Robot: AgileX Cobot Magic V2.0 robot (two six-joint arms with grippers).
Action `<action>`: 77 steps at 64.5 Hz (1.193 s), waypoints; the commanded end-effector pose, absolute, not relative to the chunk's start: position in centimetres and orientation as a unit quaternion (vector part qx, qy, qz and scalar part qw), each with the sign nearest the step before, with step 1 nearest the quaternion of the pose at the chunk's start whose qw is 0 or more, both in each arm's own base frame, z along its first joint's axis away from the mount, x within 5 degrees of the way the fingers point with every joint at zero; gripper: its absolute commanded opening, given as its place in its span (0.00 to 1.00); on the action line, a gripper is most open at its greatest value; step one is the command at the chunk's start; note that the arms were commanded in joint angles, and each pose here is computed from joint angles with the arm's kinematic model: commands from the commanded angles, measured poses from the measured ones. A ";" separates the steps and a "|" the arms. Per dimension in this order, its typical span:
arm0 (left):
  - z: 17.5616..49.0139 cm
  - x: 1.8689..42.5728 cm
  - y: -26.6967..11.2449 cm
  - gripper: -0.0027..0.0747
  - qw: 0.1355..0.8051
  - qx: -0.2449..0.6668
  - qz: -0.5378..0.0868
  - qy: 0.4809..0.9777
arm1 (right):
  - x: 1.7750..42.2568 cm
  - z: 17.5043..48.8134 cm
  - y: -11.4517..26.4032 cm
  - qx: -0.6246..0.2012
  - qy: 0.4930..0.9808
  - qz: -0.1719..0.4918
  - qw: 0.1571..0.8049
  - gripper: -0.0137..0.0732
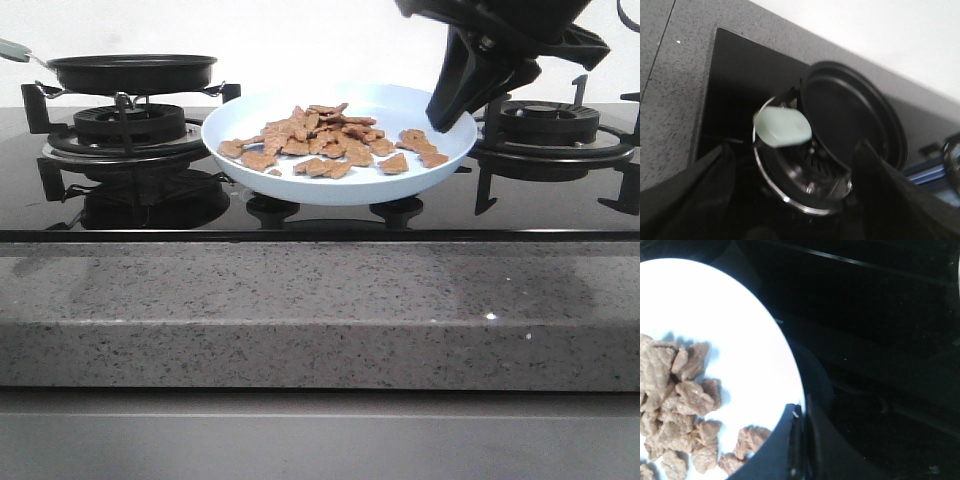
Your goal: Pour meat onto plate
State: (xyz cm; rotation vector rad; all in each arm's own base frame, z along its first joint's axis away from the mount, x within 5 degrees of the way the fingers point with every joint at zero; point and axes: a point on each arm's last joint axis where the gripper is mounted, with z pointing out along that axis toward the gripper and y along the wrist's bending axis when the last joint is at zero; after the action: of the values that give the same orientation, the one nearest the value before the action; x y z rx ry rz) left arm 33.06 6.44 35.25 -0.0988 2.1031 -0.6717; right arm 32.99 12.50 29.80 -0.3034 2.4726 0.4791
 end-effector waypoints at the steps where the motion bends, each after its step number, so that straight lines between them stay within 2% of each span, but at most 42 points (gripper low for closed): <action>1: 39.1 30.9 4.5 0.66 0.483 -0.007 -0.214 0.849 | 32.6 32.5 12.3 -0.113 0.910 0.190 0.350 0.03; 5: 39.7 29.9 3.1 0.66 0.477 0.021 -0.167 0.862 | 32.6 32.5 12.3 -0.113 0.910 0.190 0.350 0.03; 14: 40.9 27.7 0.1 0.66 0.472 0.051 -0.112 0.873 | 32.6 32.5 12.3 -0.113 0.910 0.190 0.350 0.03; 29: 40.5 23.5 -4.1 0.66 0.466 0.096 -0.059 0.878 | 32.6 32.5 12.3 -0.113 0.910 0.190 0.350 0.03; 46: 38.1 17.5 -5.9 0.66 0.459 0.115 -0.089 0.877 | 32.6 32.5 12.3 -0.113 0.910 0.190 0.350 0.03; 63: 36.1 12.4 -4.3 0.66 0.479 0.111 -0.102 0.865 | 32.6 32.5 12.3 -0.113 0.910 0.190 0.350 0.03; 77: 35.5 10.2 -3.6 0.66 0.500 0.110 -0.107 0.852 | 32.6 32.5 12.3 -0.113 0.910 0.190 0.350 0.03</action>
State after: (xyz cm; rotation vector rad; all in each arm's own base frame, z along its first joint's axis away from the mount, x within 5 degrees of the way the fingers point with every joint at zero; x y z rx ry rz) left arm 10.43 -3.58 34.30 0.2813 2.1629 -0.2295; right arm 32.99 12.50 29.80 -0.3034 2.4726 0.4791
